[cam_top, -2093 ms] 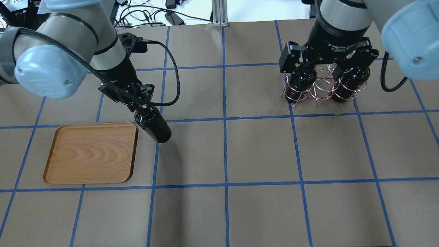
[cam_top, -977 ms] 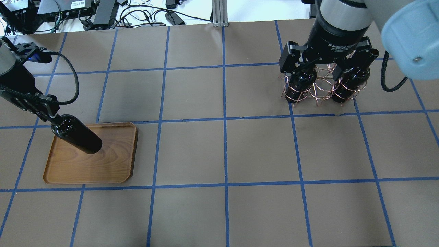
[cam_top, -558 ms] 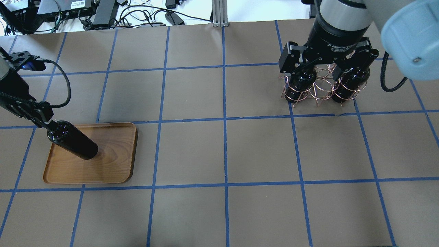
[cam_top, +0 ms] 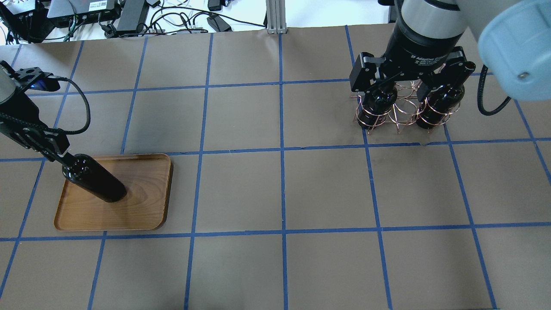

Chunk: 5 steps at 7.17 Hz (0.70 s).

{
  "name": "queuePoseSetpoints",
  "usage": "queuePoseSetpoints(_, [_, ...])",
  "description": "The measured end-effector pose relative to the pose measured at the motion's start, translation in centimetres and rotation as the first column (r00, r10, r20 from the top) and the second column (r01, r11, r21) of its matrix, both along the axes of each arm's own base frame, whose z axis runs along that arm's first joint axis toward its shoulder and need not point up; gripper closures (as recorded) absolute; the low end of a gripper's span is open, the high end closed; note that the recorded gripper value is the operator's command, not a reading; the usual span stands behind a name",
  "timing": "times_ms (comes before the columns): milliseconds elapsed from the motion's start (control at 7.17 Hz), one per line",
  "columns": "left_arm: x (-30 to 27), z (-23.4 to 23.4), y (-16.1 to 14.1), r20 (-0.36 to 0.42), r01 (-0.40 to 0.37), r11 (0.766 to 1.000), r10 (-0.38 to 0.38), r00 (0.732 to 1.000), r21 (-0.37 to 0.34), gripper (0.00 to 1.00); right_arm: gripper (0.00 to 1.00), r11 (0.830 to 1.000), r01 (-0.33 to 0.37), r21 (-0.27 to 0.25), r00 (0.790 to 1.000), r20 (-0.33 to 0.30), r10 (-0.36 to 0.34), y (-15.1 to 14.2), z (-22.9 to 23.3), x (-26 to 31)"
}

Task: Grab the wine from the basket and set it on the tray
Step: 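Tilt and lay the bottle down onto the wooden tray with the left gripper, then open the left gripper and raise it away from the tray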

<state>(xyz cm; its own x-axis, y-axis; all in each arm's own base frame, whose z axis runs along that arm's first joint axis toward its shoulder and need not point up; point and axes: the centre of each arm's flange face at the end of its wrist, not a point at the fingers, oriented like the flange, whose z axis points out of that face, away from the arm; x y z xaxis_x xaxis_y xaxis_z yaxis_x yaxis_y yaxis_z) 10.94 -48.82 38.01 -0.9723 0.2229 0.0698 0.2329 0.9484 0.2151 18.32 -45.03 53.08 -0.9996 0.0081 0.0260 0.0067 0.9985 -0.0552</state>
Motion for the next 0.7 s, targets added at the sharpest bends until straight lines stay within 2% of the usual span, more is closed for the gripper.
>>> queuePoseSetpoints(279, [-0.2, 0.7, 0.0, 0.009, -0.015, 1.0, 0.015, 1.0, -0.008, 0.0, 0.0, 1.0, 0.0, 0.0, 1.0, 0.0, 0.0, 0.0, 0.0, 0.0])
queuePoseSetpoints(558, [-2.6, 3.1, 0.3, 0.038, -0.114, 0.993, 0.115, 0.993, -0.035, 0.0, 0.0, 1.0, 0.0, 0.001, 1.0, 0.002, 0.0, 0.0, 0.0, 0.0])
queuePoseSetpoints(698, [-5.7, 5.2, 0.1, 0.06, -0.152, 0.986, 0.157, 0.986, -0.074, 0.0, 0.0, 1.0, 0.0, 0.001, 1.0, 0.002, 0.0, 0.0, 0.0, 0.0])
